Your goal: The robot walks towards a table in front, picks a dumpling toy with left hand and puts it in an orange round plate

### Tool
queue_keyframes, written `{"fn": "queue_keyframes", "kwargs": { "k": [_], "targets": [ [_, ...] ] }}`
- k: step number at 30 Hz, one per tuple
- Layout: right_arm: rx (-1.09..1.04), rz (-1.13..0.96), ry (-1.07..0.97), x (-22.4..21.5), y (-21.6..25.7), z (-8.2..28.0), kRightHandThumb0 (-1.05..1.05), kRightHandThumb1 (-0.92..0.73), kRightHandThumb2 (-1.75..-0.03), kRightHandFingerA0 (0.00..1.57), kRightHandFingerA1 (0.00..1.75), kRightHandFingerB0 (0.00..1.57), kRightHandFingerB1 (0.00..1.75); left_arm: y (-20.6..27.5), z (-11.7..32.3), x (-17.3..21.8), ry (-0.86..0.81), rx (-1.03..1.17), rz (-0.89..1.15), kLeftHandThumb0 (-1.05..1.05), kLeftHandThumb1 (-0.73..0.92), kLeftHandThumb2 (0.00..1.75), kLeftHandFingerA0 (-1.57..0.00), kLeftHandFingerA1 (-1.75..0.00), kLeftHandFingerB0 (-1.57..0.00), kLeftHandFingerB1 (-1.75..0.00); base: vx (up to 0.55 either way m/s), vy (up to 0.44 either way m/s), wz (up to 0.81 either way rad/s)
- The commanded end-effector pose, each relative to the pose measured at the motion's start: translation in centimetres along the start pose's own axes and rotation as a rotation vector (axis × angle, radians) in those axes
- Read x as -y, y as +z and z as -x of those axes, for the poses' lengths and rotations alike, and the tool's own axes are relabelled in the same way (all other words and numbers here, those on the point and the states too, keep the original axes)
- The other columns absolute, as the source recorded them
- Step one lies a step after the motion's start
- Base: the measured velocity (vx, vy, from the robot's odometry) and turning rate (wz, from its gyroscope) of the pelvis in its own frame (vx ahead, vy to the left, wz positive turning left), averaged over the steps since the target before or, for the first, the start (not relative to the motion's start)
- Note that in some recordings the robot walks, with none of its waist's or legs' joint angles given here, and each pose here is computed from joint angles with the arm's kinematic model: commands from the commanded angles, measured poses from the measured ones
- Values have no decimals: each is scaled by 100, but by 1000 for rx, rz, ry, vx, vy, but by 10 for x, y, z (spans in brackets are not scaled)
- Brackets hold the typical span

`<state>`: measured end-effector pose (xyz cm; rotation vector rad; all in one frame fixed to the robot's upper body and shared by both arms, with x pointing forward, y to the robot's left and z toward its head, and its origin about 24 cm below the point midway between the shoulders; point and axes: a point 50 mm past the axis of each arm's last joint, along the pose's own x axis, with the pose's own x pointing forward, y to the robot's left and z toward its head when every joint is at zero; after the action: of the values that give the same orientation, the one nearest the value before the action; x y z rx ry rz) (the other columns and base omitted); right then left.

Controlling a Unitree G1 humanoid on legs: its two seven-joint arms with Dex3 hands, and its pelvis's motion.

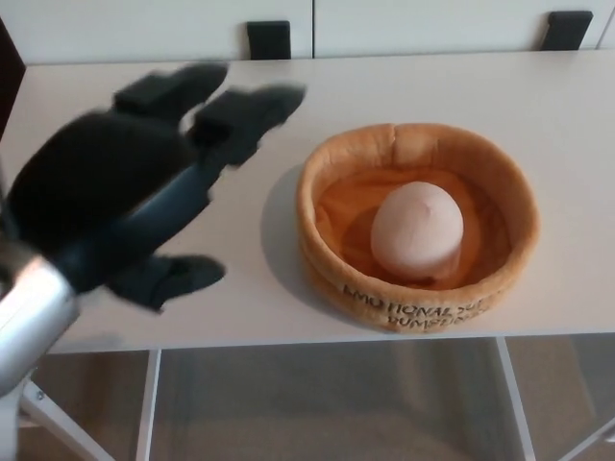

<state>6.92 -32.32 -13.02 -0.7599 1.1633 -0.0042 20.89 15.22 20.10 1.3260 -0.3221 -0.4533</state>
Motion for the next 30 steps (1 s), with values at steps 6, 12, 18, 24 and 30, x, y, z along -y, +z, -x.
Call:
{"fn": "queue_keyframes", "kwargs": {
  "k": [6,12,18,24,30],
  "targets": [
    [-52,17,-23,4,-17,4,-35,-49,-69,61,51,44,44,-9,174,83,-342,-76,266,7,54,81,0,-11,-4,-37,0,0,0],
    [-53,8,-30,7,-16,4,-34,-50,-67,58,49,44,43,-46,218,142,-480,-432,378,-2,49,76,0,-4,0,-35,0,0,0],
    [-76,6,-4,-4,-26,8,-34,-49,-68,57,49,43,43,-91,251,193,-707,-721,368,7,47,82,0,-13,-5,-38,0,0,0],
    [-84,-12,-2,-5,-24,7,-28,-59,-58,58,40,47,35,-115,261,234,-889,-807,355,-4,55,58,-9,-29,-24,-33,0,0,0],
    [-104,-8,6,-7,-29,9,-33,-50,-66,53,46,44,42,-128,252,254,-1038,-825,417,-15,50,54,-45,-50,-22,-31,0,0,0]
  ]
}}
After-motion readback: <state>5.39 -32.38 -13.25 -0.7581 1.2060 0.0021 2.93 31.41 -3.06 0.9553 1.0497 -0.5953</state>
